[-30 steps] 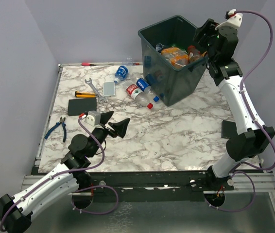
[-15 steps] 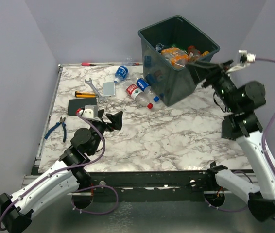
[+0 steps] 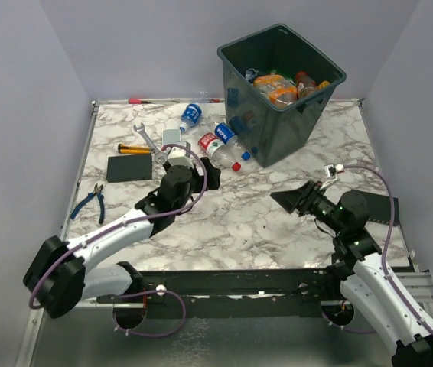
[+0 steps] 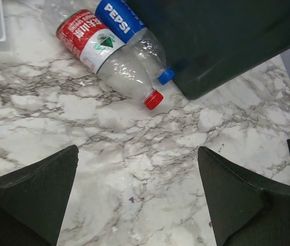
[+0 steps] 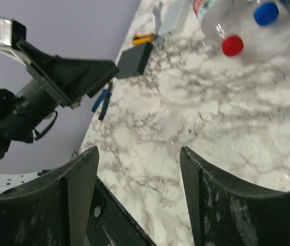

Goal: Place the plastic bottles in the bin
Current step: Pick up the plastic bottle at the center of the board.

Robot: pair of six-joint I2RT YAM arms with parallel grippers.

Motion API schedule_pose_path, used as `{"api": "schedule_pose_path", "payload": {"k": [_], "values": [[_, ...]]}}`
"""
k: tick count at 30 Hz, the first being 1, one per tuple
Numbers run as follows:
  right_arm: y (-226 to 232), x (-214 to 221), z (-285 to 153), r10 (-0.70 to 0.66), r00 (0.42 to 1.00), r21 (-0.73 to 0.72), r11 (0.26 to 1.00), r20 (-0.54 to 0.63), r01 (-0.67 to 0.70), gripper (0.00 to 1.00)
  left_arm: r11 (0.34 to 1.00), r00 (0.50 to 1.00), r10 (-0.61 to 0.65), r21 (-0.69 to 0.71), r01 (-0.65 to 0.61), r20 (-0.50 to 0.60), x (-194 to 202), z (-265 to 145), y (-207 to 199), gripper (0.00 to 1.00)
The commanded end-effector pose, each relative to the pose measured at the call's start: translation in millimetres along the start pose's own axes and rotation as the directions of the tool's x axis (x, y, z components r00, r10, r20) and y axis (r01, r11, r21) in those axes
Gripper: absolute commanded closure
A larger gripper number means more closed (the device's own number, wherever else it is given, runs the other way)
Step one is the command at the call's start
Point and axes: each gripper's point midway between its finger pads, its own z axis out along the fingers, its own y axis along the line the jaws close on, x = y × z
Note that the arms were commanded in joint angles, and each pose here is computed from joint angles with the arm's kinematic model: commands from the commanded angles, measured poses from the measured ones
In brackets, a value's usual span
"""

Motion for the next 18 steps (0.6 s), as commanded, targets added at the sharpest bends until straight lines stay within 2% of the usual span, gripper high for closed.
{"api": "schedule_pose_path", "payload": {"k": [1,5,10,15,18], "values": [[-36,32,-2,0.171,0.985,0.105,0.980,-0.019,-0.168,0.30,0.976,0.981,-0.194,0.102,0.192,0.007,-10,33,-35,0.01],[-49,51,-4,0.225,0.973,0.133,0.967,-0.044,-0.218,0.25,0.955,0.954,-0.295,-0.004,0.296,0.044,-12,64,-18,0.01],[-35,66,-7,0.140,0.974,0.057,0.990,-0.178,-0.132,0.24,0.919,0.923,-0.384,-0.111,0.378,-0.036,8,116,3,0.01],[-31,59,-16,0.054,0.984,0.060,0.997,-0.172,-0.045,0.24,0.866,0.878,-0.476,-0.198,0.459,-0.050,20,157,26,0.01],[-31,59,-21,0.022,0.983,0.073,0.997,-0.181,-0.009,0.24,0.849,0.872,-0.483,-0.287,0.444,-0.082,32,176,39,0.01]]}}
